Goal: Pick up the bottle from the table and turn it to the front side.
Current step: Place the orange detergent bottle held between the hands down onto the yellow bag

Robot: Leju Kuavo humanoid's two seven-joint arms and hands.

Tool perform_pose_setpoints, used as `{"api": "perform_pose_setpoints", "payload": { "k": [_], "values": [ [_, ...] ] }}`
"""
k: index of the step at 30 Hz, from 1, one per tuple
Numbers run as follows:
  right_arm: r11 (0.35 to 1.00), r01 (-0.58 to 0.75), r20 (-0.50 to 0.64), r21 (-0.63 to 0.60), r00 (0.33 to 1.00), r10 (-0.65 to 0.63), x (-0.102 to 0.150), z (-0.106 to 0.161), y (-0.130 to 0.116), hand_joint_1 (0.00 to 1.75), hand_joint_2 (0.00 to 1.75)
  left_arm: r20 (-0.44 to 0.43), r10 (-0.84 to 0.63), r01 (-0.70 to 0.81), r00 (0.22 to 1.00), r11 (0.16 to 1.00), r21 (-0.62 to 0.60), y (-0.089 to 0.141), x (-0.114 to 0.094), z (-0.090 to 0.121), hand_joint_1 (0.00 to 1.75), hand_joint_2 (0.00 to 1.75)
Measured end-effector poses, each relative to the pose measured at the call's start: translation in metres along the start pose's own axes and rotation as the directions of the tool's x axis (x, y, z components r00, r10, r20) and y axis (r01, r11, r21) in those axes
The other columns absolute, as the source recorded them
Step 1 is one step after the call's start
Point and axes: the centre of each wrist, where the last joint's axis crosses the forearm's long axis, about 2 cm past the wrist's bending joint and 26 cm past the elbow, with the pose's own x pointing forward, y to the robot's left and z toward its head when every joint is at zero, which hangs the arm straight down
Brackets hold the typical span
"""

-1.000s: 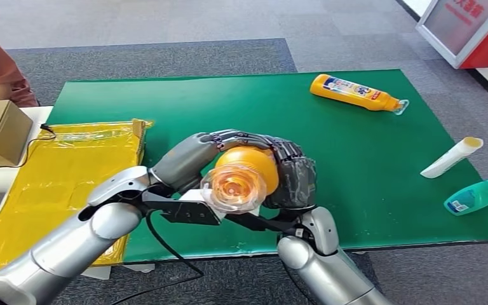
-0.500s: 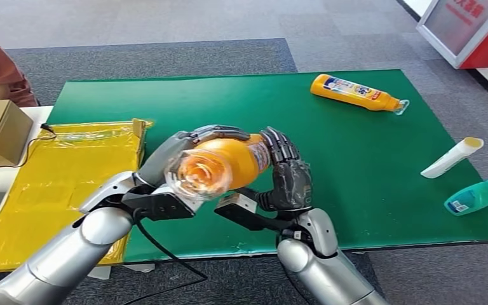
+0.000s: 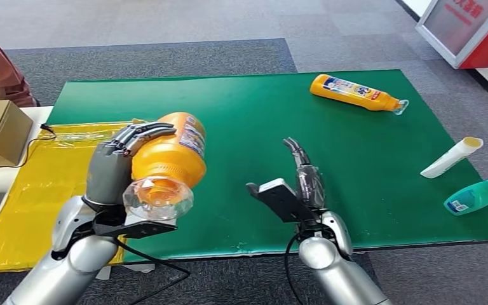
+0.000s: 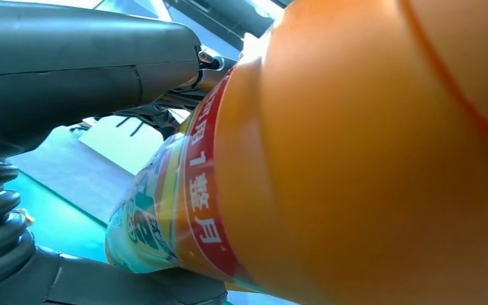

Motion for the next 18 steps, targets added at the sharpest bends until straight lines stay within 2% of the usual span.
{"api": "perform_pose_setpoints", "payload": {
  "k": [5,7,9,12,14,18],
  "values": [
    [1.0,0.002,-0.004,-0.013,1.0,-0.002,-0.001,0.0,-0.003,0.0,1.75,-0.006,-0.017,0.017,1.0,1.0,0.006,0.0,0.001,0.004,1.75,1.75],
    [1.0,0.009,-0.007,-0.02,1.0,-0.009,-0.001,0.001,-0.004,0.0,1.75,-0.01,-0.102,0.102,0.995,0.994,0.029,0.001,0.001,0.005,1.75,1.75],
    [0.999,0.025,-0.011,-0.033,1.0,-0.026,-0.001,0.001,-0.007,0.0,1.75,-0.018,-0.252,0.253,0.967,0.965,0.062,0.002,0.0,0.01,1.75,1.75],
    [0.997,0.045,-0.007,-0.067,0.999,-0.045,0.001,-0.001,-0.016,0.0,1.75,-0.042,-0.485,0.487,0.873,0.87,0.082,0.003,-0.002,0.023,1.75,1.75],
    [0.994,0.049,0.005,-0.093,0.999,-0.049,0.004,-0.004,-0.024,0.0,1.75,-0.078,-0.611,0.615,0.788,0.787,0.048,0.003,-0.008,0.034,1.75,1.75],
    [0.989,0.055,0.038,-0.139,0.998,-0.05,0.013,-0.009,-0.039,0.0,1.75,-0.222,-0.728,0.73,0.648,0.677,-0.091,0.006,-0.033,0.057,1.75,1.75]
  ]
}}
